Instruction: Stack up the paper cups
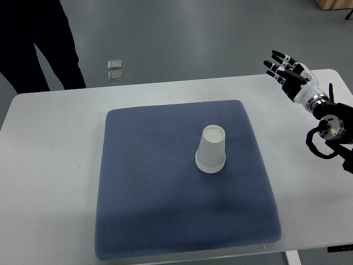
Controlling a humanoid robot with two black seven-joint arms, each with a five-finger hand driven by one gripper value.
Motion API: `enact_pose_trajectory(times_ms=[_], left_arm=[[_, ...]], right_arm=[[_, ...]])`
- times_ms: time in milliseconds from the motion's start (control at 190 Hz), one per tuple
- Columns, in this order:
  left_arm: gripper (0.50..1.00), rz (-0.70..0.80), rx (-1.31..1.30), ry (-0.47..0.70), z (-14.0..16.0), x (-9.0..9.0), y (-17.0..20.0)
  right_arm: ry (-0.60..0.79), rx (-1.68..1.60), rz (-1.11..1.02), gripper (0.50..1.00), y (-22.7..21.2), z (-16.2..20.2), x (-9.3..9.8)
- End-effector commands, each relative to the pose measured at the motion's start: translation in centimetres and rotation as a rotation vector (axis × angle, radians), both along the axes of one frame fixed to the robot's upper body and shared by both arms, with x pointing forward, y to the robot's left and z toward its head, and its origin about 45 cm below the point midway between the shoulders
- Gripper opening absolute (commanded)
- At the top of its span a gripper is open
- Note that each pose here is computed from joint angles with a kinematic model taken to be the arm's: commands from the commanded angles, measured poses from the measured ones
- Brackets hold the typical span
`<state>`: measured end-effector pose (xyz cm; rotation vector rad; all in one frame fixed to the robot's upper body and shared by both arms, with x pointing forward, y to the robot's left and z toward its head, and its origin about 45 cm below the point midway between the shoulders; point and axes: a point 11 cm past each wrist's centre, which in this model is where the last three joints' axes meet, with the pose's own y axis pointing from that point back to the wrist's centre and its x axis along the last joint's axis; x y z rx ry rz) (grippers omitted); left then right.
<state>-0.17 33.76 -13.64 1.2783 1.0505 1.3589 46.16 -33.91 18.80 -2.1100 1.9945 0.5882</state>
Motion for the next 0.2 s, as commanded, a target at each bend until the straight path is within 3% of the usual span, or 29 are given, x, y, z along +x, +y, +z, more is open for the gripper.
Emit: enact_pose_trajectory(times_ms=[0,194], left_arm=[[1.000,-0.001,0.001,0.001,0.00,-0.01,0.01],[1.000,-0.001,0.000,0.001,0.00,-0.01,-0.01]], right_arm=[[-0.001,0.000,0.000,0.913,0.01,0.05,0.03],[-0.020,0.003,-0.007,0.913,-0.07,0.27,0.07]])
